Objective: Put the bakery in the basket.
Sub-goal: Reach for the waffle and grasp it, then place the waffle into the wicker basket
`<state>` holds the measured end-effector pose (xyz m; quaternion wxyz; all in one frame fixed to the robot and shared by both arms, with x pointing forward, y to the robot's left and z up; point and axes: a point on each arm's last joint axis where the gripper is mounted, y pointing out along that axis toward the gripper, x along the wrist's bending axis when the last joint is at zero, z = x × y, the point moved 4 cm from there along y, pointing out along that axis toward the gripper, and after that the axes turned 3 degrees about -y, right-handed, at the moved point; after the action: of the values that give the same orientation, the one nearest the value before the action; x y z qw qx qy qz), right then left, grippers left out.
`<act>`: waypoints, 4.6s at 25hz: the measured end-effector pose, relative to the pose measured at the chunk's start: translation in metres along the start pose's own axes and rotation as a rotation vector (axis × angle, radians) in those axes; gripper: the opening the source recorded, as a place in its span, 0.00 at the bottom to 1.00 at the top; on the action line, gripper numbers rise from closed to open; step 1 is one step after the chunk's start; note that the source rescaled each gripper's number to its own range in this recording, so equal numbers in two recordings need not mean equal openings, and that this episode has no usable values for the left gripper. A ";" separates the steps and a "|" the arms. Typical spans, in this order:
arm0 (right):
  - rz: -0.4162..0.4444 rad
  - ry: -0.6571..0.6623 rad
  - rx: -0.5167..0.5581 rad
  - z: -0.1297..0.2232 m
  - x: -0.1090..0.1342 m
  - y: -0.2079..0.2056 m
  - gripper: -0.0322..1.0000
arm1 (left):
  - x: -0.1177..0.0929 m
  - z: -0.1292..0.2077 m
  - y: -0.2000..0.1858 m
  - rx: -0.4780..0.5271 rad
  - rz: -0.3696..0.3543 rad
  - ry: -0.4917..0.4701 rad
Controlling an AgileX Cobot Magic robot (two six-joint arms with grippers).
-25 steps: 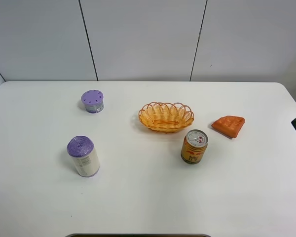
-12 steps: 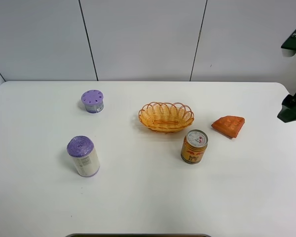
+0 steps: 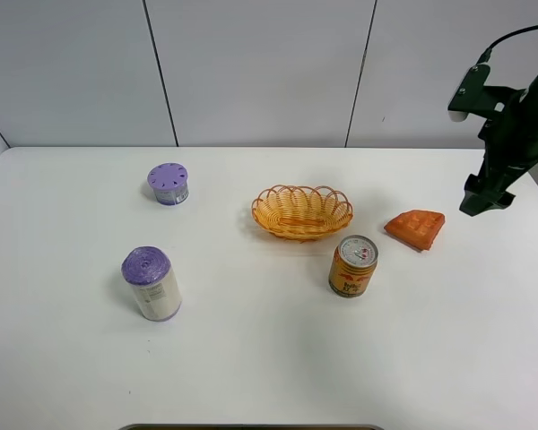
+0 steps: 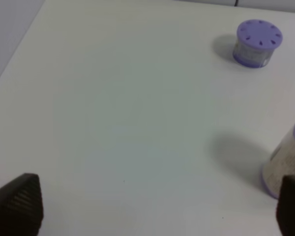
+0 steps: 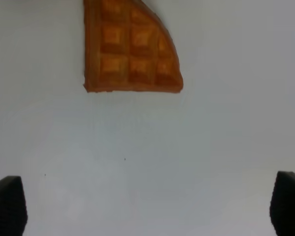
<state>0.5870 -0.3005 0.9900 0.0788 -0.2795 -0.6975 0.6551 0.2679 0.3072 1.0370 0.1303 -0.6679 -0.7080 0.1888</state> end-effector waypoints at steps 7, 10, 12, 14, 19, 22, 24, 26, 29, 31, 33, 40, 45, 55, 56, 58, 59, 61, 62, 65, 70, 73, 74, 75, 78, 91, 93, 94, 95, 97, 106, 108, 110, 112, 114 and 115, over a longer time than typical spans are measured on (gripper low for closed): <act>-0.037 -0.092 -0.017 -0.008 -0.004 0.038 1.00 | 0.000 0.000 0.000 0.000 0.000 0.000; -0.031 -0.116 -0.020 -0.010 -0.007 0.051 1.00 | 0.000 0.000 0.000 0.000 0.000 0.000; -0.028 -0.124 -0.022 -0.013 -0.009 0.061 1.00 | 0.000 0.000 0.000 0.000 0.000 0.000; -0.035 -0.130 -0.028 -0.018 -0.008 0.070 1.00 | 0.000 0.000 0.000 0.000 0.000 0.000; -0.066 -0.124 -0.045 -0.028 -0.001 0.094 1.00 | 0.000 0.000 0.000 0.000 0.000 0.000; -0.082 -0.121 -0.043 -0.029 0.002 0.102 1.00 | 0.000 0.000 0.000 0.000 0.000 0.000; -0.086 -0.121 -0.040 -0.029 0.002 0.106 1.00 | 0.000 0.000 0.000 0.000 0.000 0.000; -0.087 -0.120 -0.039 -0.029 0.002 0.111 1.00 | 0.000 0.000 0.000 0.000 0.000 0.000; -0.088 -0.119 -0.037 -0.029 0.002 0.119 1.00 | 0.000 0.000 0.000 0.000 0.000 0.000; -0.085 -0.122 -0.038 -0.029 0.002 0.124 1.00 | 0.000 0.000 0.000 0.000 0.000 0.000; -0.089 -0.123 -0.035 -0.029 0.002 0.128 1.00 | 0.000 0.000 0.000 0.000 0.000 0.000; -0.117 -0.123 -0.019 -0.027 0.007 0.147 1.00 | 0.000 0.000 0.000 0.000 0.000 0.000; -0.124 -0.123 -0.014 -0.026 0.009 0.156 1.00 | 0.000 0.000 0.000 0.000 0.000 0.000; -0.135 -0.122 -0.008 -0.025 0.011 0.162 0.91 | 0.000 0.000 0.000 0.000 0.000 0.000; -0.135 -0.122 -0.008 -0.025 0.011 0.162 0.88 | 0.000 0.000 0.000 0.000 0.000 0.000; -0.135 -0.122 -0.008 -0.025 0.011 0.162 0.84 | 0.000 0.000 0.000 0.000 0.000 0.000; -0.135 -0.122 -0.008 -0.025 0.011 0.162 0.80 | 0.000 0.000 0.000 0.000 0.000 0.000; -0.134 -0.122 -0.009 -0.025 0.011 0.162 0.66 | 0.000 0.000 0.000 0.000 0.000 0.000; -0.132 -0.122 -0.009 -0.025 0.010 0.162 0.52 | 0.000 0.000 0.000 0.000 0.000 0.000; -0.130 -0.123 -0.010 -0.025 0.010 0.162 0.03 | 0.000 0.000 0.000 0.000 0.000 0.000; -0.128 -0.128 -0.005 -0.024 0.009 0.162 0.03 | 0.000 0.000 0.000 0.000 0.000 0.000; -0.128 -0.130 -0.004 -0.023 0.009 0.162 0.03 | 0.000 0.000 0.000 0.000 0.000 0.000; -0.128 -0.130 -0.004 -0.023 0.009 0.162 0.03 | 0.000 0.000 0.000 0.000 0.000 0.000; -0.128 -0.130 -0.004 -0.023 0.009 0.162 0.03 | 0.000 0.000 0.000 0.000 0.000 0.000; -0.128 -0.130 -0.004 -0.023 0.009 0.162 0.03 | 0.000 0.000 0.000 0.000 0.000 0.000; -0.117 -0.125 -0.006 -0.024 0.007 0.158 0.03 | 0.000 0.000 0.000 0.000 0.000 0.000; -0.097 -0.117 -0.014 -0.025 0.004 0.150 0.03 | 0.000 0.000 0.000 0.000 0.000 0.000; -0.084 -0.109 -0.021 -0.026 0.002 0.144 0.03 | 0.000 0.000 0.000 0.000 0.000 0.000; -0.071 -0.097 -0.028 -0.027 0.000 0.139 0.03 | 0.000 0.000 0.000 0.000 0.000 0.000; -0.049 -0.066 -0.039 -0.029 -0.003 0.129 0.03 | 0.000 0.000 0.000 0.000 0.000 0.000; 0.016 0.150 -0.111 -0.046 -0.007 0.089 0.03 | 0.000 0.000 0.000 0.000 0.000 0.000; 0.022 0.162 -0.134 -0.055 -0.003 0.081 0.03 | 0.000 0.000 0.000 0.000 0.000 0.000; 0.021 0.182 -0.160 -0.065 0.002 0.073 0.03 | 0.000 0.000 0.000 0.000 0.000 0.000; 0.014 0.209 -0.182 -0.075 0.008 0.068 0.03 | 0.000 0.000 0.000 0.000 0.000 0.000; 0.006 0.259 -0.209 -0.087 0.015 0.065 0.03 | 0.000 0.000 0.000 0.000 0.000 0.000; 0.003 0.278 -0.222 -0.093 0.019 0.064 0.03 | 0.000 0.000 0.000 0.000 0.000 0.000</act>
<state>0.6337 -0.2106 0.9360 0.1422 -0.3751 -0.7477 0.5292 0.2679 0.3072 1.0370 0.1303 -0.6679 -0.7080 0.1888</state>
